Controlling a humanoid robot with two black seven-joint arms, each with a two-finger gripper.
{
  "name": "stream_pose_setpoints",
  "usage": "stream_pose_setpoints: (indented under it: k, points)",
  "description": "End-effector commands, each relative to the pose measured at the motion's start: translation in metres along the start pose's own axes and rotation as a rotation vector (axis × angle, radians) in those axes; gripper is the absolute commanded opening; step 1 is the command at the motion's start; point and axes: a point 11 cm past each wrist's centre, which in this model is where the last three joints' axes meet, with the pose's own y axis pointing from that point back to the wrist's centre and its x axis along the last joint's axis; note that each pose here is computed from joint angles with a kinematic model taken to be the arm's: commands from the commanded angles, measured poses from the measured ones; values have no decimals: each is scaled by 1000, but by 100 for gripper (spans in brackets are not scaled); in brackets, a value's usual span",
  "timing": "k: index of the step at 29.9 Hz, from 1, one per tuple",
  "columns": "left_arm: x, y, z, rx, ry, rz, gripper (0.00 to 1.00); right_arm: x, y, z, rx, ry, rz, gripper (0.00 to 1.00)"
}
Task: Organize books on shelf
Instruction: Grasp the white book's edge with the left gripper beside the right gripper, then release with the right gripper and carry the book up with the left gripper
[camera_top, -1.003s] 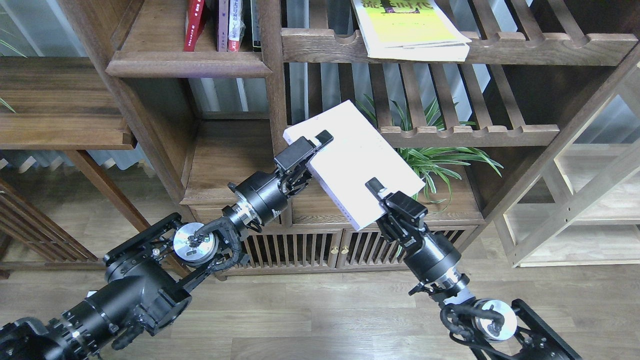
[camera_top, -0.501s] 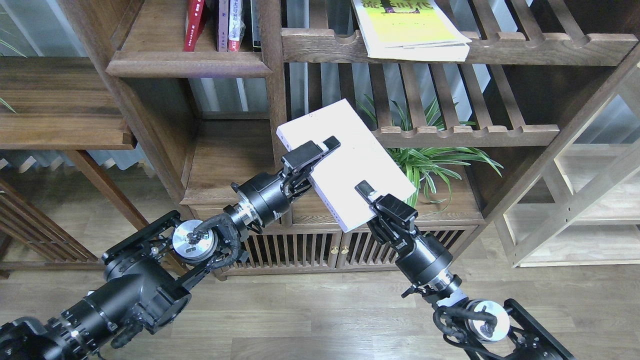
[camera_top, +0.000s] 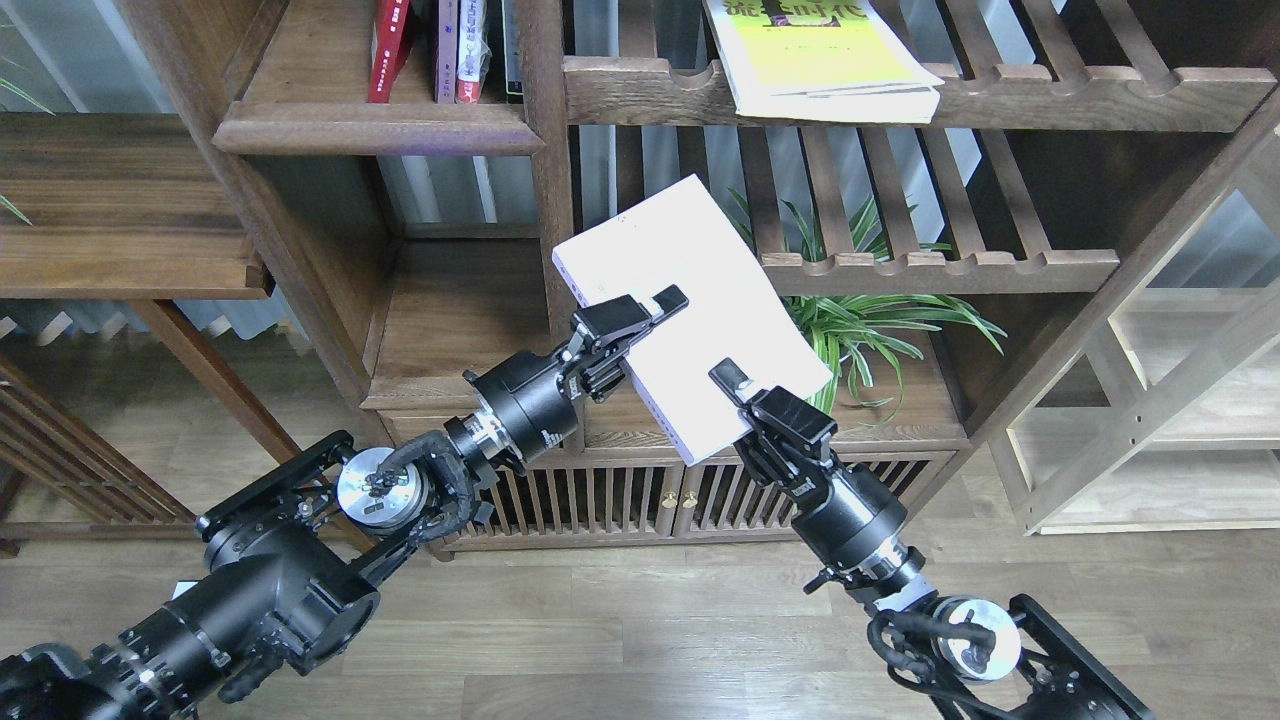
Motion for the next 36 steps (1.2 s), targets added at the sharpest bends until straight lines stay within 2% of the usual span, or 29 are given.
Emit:
stream_pose_setpoints:
  k: [1,6,11,13,20,33,36]
  points:
    - [0,0,-3,13,4,-2,4,-1,-1,-2,5,3,-3,11]
    - [0,0,-3,13,5,-2,3,0,3,-10,10,27,12,29]
    - [0,0,-4,17,1,0,3,-1,10,-27,30,73,28,61]
    - [0,0,-4,18,-1,-1,3,-4,11,-33,45,83,24,70]
    - [-1,-1,-3,17,-6,-2,3,-5,13,-39,46,127,34,81]
    - [-9,-5,-15,103,-175,-8,3,2,36,-77,110,202,106,83]
    - [-11,11,0,110,-247,19,3,5,42,-89,145,211,124,85]
